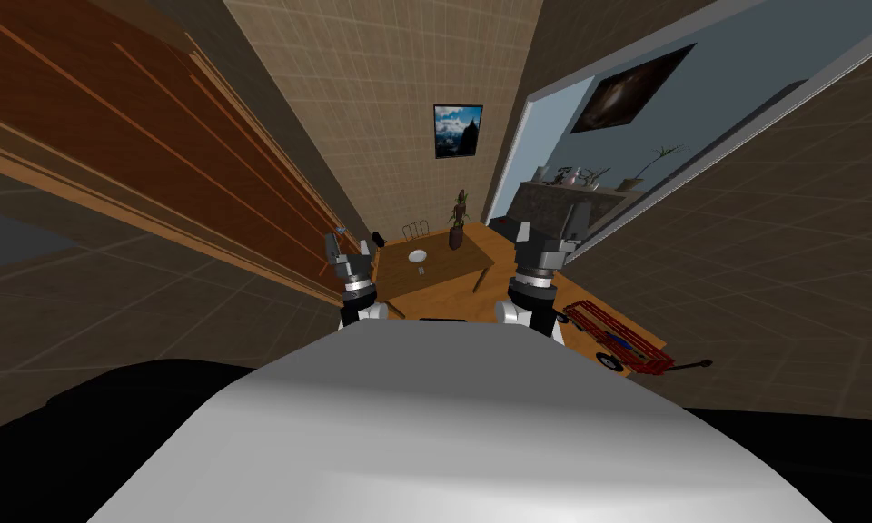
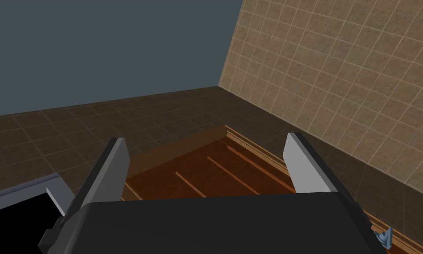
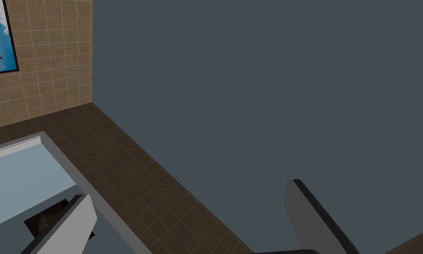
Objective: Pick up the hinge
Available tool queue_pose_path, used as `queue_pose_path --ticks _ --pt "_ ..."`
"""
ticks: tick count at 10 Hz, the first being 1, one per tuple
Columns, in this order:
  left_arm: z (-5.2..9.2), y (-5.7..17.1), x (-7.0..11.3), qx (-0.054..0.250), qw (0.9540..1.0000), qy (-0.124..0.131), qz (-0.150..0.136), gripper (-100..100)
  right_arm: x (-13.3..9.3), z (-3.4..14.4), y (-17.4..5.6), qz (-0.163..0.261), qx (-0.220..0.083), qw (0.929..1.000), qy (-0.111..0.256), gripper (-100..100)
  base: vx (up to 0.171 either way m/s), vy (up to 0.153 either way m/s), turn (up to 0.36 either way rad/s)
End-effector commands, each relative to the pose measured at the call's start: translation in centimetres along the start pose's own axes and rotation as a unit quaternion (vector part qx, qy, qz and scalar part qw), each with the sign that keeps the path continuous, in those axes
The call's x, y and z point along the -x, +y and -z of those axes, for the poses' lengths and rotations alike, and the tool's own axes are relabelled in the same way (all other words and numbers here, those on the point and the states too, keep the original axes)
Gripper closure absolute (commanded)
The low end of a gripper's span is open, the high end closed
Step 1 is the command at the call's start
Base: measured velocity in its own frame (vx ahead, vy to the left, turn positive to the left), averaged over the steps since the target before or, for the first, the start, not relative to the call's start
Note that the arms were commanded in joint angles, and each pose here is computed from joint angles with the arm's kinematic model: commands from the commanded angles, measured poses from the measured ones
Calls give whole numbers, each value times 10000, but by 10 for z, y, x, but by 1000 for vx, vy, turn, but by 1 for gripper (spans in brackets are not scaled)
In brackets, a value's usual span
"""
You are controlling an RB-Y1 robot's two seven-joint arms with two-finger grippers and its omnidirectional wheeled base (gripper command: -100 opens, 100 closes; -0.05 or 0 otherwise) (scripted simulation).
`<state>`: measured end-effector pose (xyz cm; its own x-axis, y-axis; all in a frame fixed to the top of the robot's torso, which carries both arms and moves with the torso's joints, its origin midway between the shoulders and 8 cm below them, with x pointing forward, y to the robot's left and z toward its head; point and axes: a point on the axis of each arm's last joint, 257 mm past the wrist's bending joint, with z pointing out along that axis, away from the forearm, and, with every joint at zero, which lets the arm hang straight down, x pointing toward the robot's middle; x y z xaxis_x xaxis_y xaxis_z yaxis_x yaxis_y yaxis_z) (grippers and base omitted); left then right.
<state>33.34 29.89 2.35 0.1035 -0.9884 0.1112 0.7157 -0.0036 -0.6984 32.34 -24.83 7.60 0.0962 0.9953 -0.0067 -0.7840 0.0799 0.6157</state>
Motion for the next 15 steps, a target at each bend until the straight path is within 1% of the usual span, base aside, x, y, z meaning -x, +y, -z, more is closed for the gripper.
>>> queue_pose_path --ticks 1,3,4,6,7,9,12,13,15 --pt "1 8 -5 97 9997 194 -100 -100 0 0 0 0 0 10000 0 0 3 8 13" --pt "3 24 -11 292 9980 485 -285 -100 0 0 0 0 0 10000 0 0 10 18 17" --pt "6 35 -14 413 9964 628 -398 -100 0 0 0 0 0 10000 0 0 15 29 18" --pt "11 60 -18 668 9916 896 -649 -100 0 0 0 0 0 10000 0 0 20 33 29" --pt "12 62 -18 693 9915 892 -650 -100 0 0 0 0 0 10000 0 0 17 26 7" --pt "21 93 -19 1017 9840 1126 -931 -100 0 0 0 0 0 10000 0 0 16 32 25" --pt "36 140 -20 1485 9688 1434 -1372 -100 0 0 0 1 0 10000 0 0 30 40 33" --pt "40 147 -17 1571 9675 1425 -1377 -100 0 0 0 1 0 10000 0 0 18 28 6" --pt "50 178 -17 1864 9546 1613 -1675 -100 0 0 0 0 0 10000 0 0 23 16 20"
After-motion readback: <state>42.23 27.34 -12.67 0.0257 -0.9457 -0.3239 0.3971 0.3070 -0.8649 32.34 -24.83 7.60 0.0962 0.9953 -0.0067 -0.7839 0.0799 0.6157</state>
